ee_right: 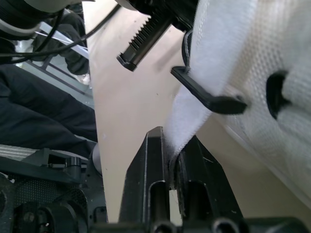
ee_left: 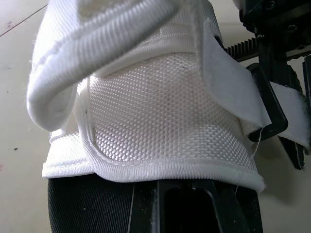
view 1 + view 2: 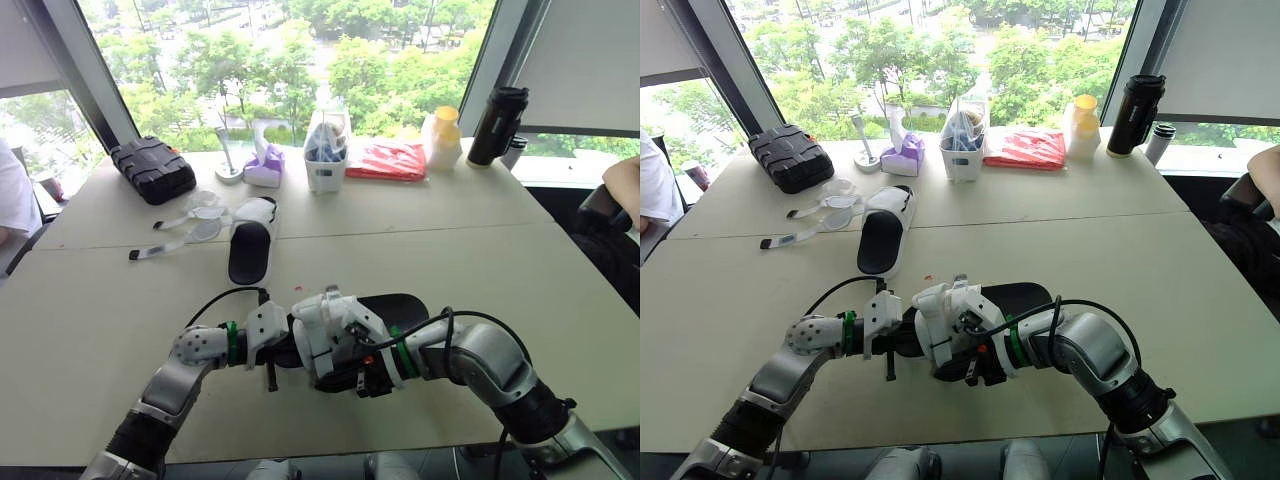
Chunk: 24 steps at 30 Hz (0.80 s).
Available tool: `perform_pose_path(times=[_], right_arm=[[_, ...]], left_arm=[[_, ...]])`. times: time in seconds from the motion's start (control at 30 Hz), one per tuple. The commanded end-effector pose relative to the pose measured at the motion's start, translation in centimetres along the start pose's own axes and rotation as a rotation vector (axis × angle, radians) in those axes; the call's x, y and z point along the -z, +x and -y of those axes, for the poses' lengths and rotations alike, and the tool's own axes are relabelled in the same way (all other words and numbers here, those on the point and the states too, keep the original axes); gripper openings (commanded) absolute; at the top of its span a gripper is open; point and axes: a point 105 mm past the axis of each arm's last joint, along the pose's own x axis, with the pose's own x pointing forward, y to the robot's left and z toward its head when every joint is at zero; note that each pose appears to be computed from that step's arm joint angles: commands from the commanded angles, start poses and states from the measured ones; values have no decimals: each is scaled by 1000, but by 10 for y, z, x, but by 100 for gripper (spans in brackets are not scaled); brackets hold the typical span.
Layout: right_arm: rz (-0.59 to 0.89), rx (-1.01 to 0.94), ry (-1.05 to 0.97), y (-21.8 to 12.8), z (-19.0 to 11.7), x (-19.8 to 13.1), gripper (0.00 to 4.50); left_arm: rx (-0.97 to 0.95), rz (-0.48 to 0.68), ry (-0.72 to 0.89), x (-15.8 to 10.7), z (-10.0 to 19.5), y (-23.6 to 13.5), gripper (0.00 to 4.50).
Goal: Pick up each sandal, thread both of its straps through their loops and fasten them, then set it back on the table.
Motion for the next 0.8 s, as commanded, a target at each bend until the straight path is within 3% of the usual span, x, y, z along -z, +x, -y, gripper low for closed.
perform_pose_path(times=[0.03, 0.33, 0.67, 0.8], right_arm=[[-25, -46, 14, -3, -7, 3, 8], [-273, -290, 94, -18, -54, 45, 8], [-249, -301, 2, -26, -65, 40, 8], [-163, -245, -99, -41, -61, 6, 8]], left_arm=[[65, -165, -138, 48, 25, 2, 0], [97, -177, -145, 47, 32, 0, 0], [115, -209, -138, 51, 31, 1, 0], [143, -259, -122, 62, 35, 3, 0]])
